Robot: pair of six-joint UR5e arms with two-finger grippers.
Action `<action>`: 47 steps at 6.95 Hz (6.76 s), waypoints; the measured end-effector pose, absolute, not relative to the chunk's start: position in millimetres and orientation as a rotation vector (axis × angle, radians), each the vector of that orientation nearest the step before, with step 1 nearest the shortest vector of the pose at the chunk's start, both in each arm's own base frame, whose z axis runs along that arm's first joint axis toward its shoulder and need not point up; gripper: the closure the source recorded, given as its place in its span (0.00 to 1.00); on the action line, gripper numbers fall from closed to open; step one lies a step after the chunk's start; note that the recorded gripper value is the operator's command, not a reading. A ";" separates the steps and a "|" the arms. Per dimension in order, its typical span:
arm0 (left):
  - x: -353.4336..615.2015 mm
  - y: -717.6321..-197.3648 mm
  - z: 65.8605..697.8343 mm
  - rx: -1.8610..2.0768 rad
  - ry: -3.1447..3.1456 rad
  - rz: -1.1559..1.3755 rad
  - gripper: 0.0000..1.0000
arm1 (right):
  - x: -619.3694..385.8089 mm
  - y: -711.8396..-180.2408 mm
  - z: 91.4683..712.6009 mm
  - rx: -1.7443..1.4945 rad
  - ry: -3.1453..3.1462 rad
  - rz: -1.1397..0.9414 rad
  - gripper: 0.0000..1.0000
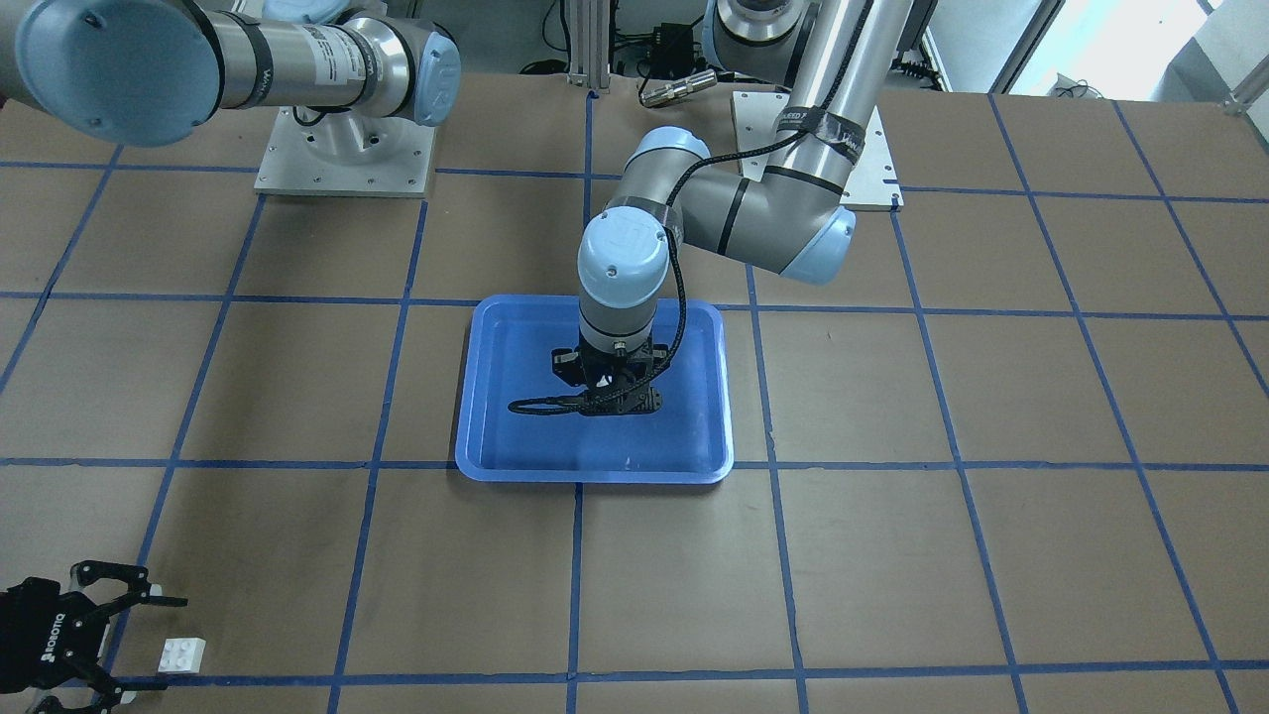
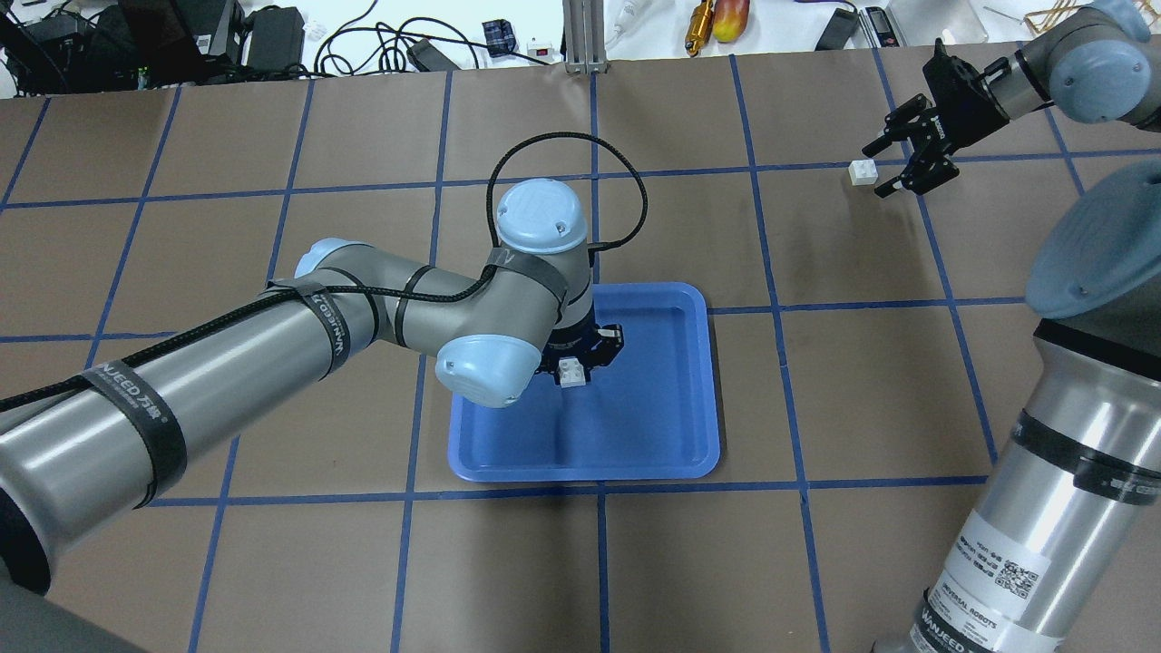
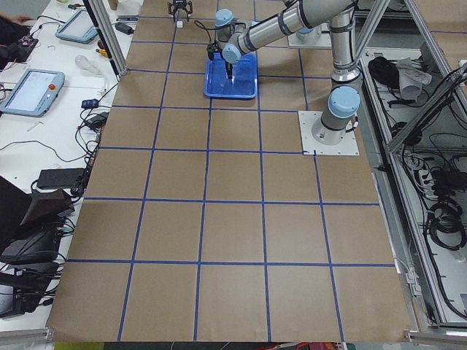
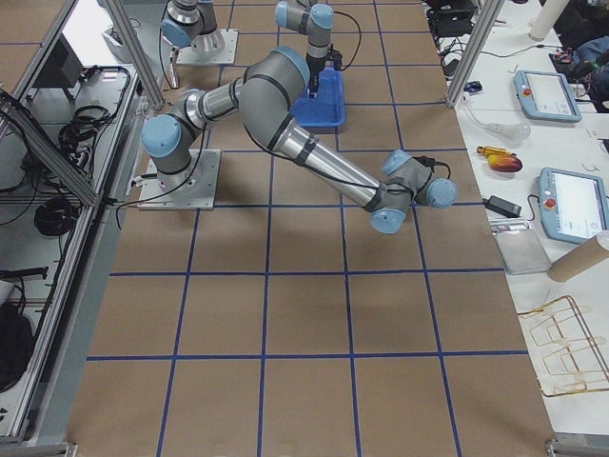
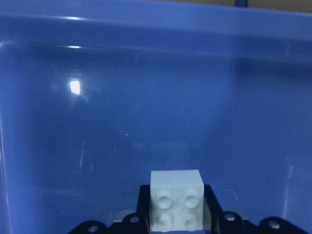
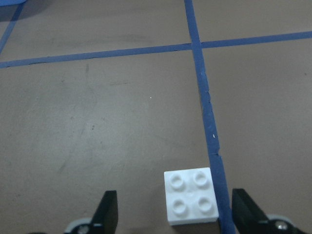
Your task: Assemble white blocks and place on blue tray
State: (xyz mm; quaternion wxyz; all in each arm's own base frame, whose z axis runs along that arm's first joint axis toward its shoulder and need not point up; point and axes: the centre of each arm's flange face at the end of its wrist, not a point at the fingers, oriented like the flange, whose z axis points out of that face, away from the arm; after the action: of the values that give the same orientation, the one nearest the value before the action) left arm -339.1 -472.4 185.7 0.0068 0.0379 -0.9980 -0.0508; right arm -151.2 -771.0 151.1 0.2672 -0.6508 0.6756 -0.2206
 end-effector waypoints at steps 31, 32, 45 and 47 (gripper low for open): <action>-258.4 -482.0 190.7 0.115 -2.886 -0.259 1.00 | 251.0 -454.0 163.4 -1.808 1.873 -0.586 0.92; -259.1 -481.9 189.6 0.113 -2.887 -0.260 1.00 | 253.6 -453.4 162.3 -1.813 1.864 -0.593 0.92; -271.7 -480.5 186.0 0.054 -2.894 -0.226 1.00 | 269.8 -447.9 151.2 -1.826 1.844 -0.583 0.00; -271.6 -480.5 185.7 0.061 -2.894 -0.227 1.00 | 268.8 -448.6 157.0 -1.823 1.863 -0.583 0.00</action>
State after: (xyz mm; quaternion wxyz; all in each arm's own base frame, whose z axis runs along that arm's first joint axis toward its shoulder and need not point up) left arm -271.6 -480.5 185.7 0.1185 0.0210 -0.9897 -0.0777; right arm 268.8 -448.6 157.0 0.2330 -0.6637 0.6784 -0.2121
